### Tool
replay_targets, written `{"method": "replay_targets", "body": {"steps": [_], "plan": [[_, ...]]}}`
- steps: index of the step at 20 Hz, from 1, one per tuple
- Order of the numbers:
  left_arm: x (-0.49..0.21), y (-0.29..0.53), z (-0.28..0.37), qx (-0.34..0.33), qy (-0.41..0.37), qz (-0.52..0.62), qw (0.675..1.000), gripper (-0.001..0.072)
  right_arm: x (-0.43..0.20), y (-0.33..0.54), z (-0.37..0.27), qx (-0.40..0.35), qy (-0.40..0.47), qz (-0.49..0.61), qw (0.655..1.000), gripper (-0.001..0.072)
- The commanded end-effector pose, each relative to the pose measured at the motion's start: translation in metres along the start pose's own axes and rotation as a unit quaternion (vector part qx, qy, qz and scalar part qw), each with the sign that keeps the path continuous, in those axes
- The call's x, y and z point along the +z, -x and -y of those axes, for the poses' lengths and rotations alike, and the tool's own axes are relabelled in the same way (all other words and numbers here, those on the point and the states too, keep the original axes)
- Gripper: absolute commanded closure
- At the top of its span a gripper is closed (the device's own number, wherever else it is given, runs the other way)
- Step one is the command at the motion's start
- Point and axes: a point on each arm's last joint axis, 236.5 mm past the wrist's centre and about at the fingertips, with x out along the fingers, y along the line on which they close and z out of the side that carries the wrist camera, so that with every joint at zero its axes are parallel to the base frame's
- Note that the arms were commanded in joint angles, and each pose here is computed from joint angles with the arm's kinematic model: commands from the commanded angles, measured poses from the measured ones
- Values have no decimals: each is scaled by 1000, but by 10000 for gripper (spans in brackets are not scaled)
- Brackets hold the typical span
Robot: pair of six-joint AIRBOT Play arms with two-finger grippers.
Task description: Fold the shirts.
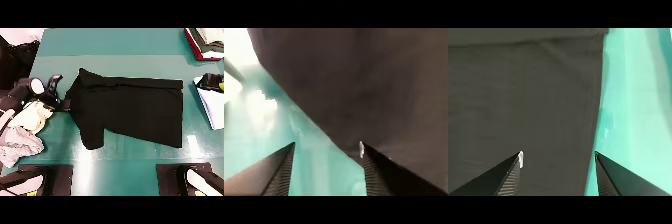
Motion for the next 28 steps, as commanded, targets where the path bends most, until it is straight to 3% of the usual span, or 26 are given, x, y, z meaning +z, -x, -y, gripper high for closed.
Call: {"method": "replay_targets", "body": {"steps": [1, 7, 8, 11, 14, 20, 24, 28], "plan": [[-3, -18, 5, -23, 31, 29, 999, 218, -20, 0, -3, 9, -3, 0, 1000, 205], [5, -31, 14, -47, 61, 35, 996, 220, -23, 7, -5, 9, -1, 8, 1000, 206], [5, -33, 13, -47, 66, 32, 996, 312, -25, 7, -5, 9, -1, 3, 1000, 206], [6, -32, 13, -47, 65, 35, 996, 683, -34, 7, -4, 8, -1, -15, 1000, 208], [-5, -13, 10, -31, 26, 23, 999, 682, -72, -5, 0, 4, -2, -86, 996, 208], [-17, 49, 17, -29, -41, 62, 997, 681, -209, -72, 16, 0, -45, -275, 960, 208], [-17, 50, 17, -30, -41, 64, 997, 681, -265, -90, 18, 0, -64, -333, 941, 207], [-18, 50, 18, -30, -41, 62, 997, 681, -281, -104, 0, 37, -96, -332, 938, 208]]}}
